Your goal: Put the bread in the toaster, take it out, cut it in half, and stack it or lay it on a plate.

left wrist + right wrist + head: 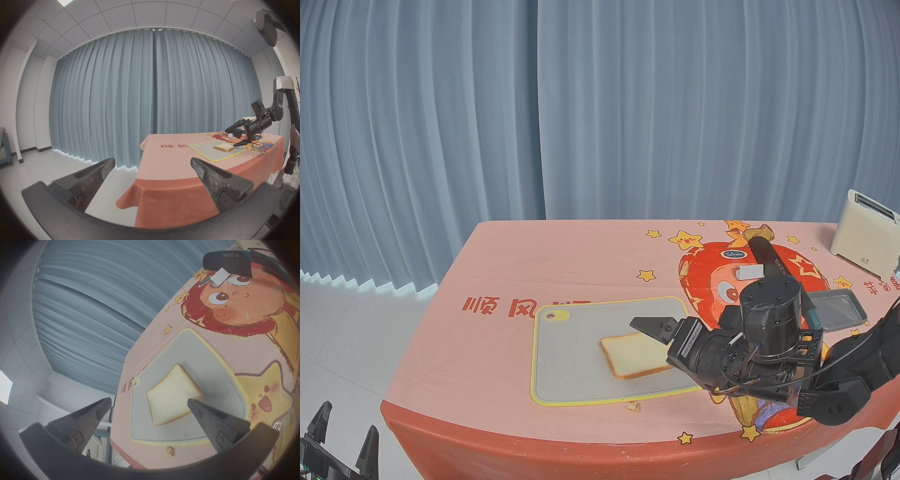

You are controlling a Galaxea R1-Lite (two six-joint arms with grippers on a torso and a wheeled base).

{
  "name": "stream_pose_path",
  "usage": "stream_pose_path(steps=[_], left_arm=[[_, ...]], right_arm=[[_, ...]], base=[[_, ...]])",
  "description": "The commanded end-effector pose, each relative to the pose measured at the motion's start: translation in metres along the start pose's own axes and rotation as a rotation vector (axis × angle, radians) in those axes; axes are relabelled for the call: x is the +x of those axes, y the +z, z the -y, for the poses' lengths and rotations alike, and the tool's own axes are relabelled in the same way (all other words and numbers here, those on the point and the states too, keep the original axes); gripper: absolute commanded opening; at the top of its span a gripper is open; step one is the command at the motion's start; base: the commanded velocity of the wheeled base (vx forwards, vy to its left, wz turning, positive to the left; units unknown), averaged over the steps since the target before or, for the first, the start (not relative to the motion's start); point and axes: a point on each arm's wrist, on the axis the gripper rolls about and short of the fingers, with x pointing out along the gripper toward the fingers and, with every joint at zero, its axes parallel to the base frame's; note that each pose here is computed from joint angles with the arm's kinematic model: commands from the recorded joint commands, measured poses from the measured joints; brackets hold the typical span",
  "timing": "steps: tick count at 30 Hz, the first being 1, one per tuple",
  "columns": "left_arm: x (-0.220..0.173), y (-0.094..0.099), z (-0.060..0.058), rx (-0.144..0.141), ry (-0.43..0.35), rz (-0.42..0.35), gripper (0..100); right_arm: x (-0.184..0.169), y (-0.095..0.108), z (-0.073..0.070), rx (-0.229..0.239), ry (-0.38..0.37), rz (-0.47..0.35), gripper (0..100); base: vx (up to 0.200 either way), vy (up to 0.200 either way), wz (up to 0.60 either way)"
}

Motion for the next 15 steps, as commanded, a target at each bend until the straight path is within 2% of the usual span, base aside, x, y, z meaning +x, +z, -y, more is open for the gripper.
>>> stream_pose_path(steps=[1,10,15], left_arm=[[0.001,-0.005,0.000,0.000,0.000,-0.019,100],[0.001,-0.005,0.000,0.000,0.000,-0.019,100],[0.001,-0.005,0.000,0.000,0.000,-0.019,100]], right_arm=[[0.010,-0.001,0.000,-0.003,-0.010,-0.001,100],[0.024,0.005,-0.009,0.001,0.012,0.035,100],[0.004,0.009,-0.022,0.005,0.069,0.076,100]], base=[[0.000,0.000,0.00],[0.000,0.000,0.00],[0.000,0.000,0.00]])
